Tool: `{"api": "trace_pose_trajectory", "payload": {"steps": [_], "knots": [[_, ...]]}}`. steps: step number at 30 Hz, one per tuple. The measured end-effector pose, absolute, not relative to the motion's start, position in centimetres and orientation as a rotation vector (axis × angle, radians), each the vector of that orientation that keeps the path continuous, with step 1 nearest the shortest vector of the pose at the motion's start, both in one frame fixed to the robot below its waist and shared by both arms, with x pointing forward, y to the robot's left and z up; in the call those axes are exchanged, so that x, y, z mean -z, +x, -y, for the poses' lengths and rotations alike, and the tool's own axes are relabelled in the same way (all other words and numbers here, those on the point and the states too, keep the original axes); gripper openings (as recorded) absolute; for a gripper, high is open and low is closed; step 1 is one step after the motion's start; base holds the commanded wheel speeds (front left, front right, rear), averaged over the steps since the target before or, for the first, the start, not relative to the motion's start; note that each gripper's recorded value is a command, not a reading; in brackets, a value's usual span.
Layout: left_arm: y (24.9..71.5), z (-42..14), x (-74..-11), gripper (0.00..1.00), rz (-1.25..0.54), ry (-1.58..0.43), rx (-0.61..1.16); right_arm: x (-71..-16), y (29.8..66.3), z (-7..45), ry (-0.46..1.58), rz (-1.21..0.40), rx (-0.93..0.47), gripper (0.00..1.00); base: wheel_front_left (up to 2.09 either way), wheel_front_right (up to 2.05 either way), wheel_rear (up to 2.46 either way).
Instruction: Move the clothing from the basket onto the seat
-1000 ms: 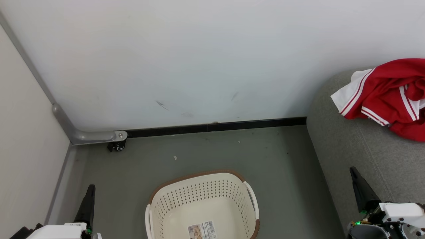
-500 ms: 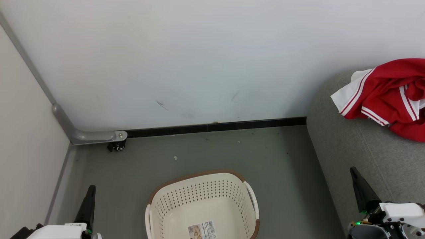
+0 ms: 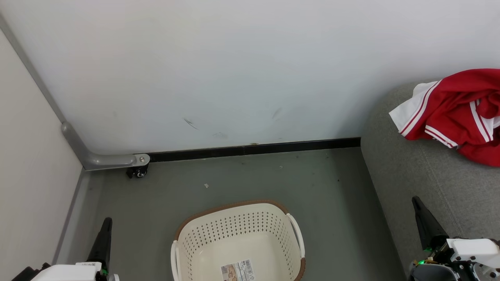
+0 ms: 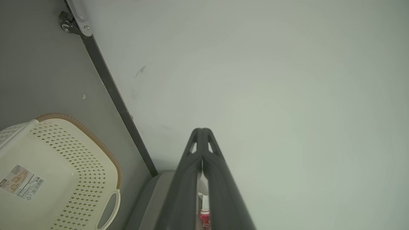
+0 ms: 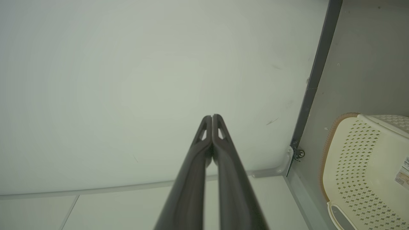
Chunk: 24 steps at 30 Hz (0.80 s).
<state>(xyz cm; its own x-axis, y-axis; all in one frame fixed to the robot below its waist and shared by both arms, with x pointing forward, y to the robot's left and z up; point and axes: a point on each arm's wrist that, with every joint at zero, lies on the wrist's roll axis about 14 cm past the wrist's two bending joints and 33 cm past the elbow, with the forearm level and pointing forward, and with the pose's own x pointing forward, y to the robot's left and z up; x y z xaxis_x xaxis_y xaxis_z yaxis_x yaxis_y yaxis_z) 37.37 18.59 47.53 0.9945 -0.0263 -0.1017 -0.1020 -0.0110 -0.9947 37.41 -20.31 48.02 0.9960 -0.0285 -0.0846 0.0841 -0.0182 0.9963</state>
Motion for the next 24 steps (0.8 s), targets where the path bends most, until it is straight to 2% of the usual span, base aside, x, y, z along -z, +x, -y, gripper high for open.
{"api": "trace_pose_trajectory", "payload": {"steps": [24], "knots": [[37.42,-18.62,-47.60,0.00,-0.096,-1.582,-0.058,-48.01,37.40,20.40,1.588,-0.043,0.090,0.00,0.00,0.00,0.00]]}}
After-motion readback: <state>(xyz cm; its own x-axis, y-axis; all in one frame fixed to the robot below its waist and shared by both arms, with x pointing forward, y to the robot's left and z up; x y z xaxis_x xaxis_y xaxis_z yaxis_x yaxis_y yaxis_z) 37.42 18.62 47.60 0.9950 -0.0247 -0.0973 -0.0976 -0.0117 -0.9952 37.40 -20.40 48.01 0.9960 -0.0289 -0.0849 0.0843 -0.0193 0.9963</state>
